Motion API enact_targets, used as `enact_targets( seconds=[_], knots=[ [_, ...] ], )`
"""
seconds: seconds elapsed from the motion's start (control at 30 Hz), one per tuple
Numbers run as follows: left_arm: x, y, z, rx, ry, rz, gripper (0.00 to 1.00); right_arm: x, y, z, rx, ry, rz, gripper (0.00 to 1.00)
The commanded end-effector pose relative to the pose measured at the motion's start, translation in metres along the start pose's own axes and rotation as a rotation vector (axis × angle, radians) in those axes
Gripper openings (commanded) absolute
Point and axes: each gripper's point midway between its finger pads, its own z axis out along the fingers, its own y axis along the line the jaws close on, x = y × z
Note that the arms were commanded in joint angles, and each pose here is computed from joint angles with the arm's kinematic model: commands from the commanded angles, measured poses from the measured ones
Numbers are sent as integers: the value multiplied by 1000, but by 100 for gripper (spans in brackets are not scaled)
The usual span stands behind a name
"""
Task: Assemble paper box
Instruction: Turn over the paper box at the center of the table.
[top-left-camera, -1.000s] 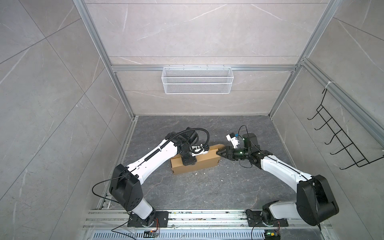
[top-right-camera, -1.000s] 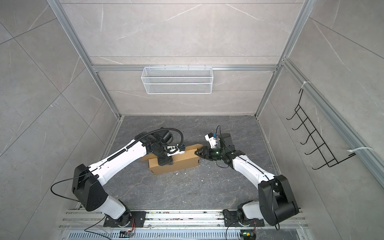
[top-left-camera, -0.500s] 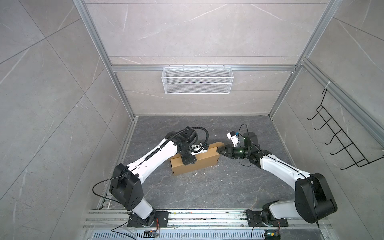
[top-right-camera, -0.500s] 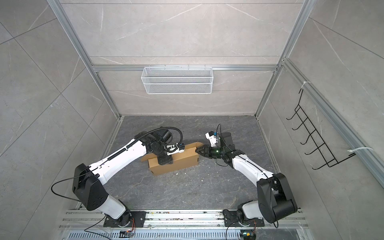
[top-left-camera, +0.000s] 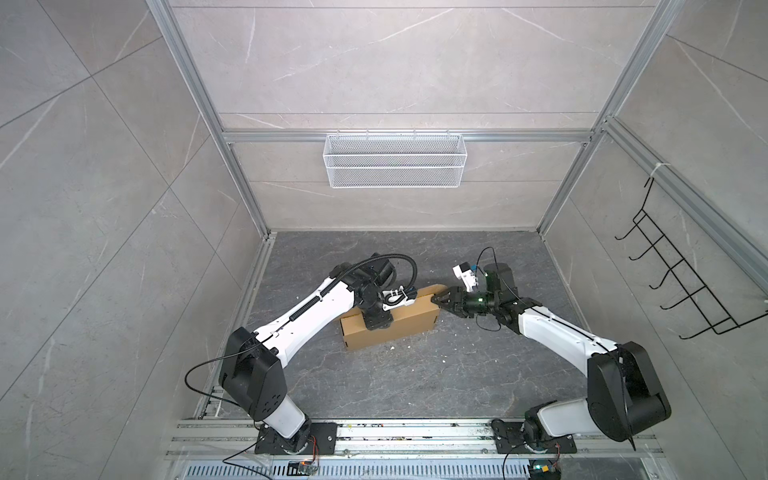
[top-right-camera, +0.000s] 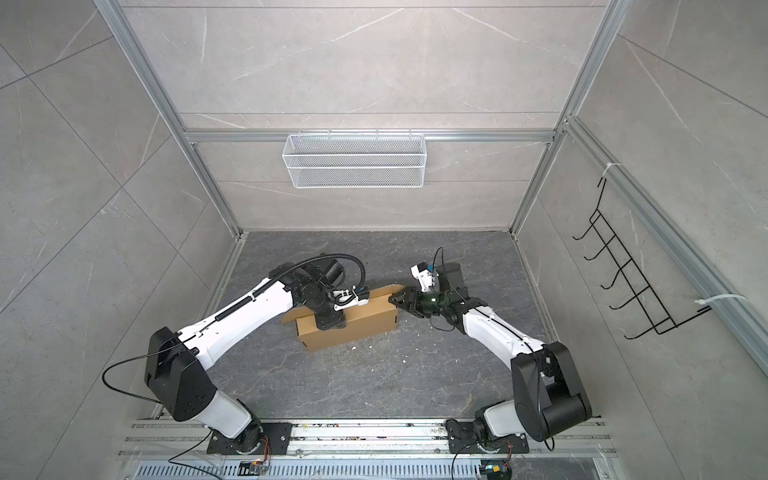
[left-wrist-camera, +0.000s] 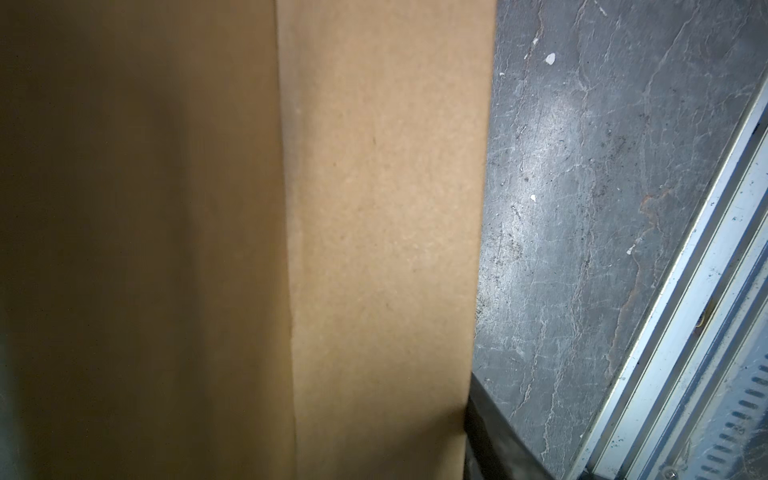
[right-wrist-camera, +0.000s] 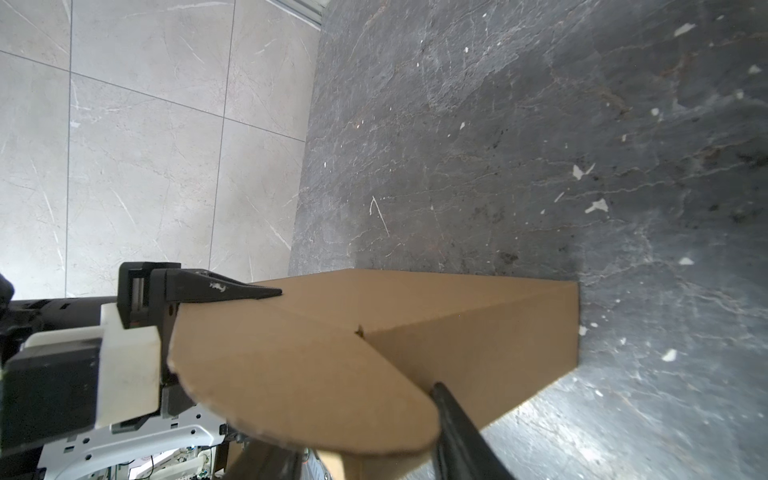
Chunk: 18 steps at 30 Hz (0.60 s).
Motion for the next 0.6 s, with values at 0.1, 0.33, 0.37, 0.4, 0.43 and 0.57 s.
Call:
enact_targets(
  seconds=[0.1,0.33,0.37,0.4,0.43,0.57],
  knots=[
    [-1,-14,25,87,11,27,34,20,-33,13,69,38,64,34],
    [-1,-7,26,59,24,16,45,32,-47,15,88,60,93,32],
    [0,-7,26,57,26,19,45,32,-46,15,86,59,90,32],
    [0,-6,26,54,26,17,45,32,-46,15,89,63,89,32],
    [-1,-6,27,54,27,17,44,32,-47,16,95,68,87,32],
    [-2,-4,27,49,22,19,42,35,-55,15,135,81,70,30]
  ],
)
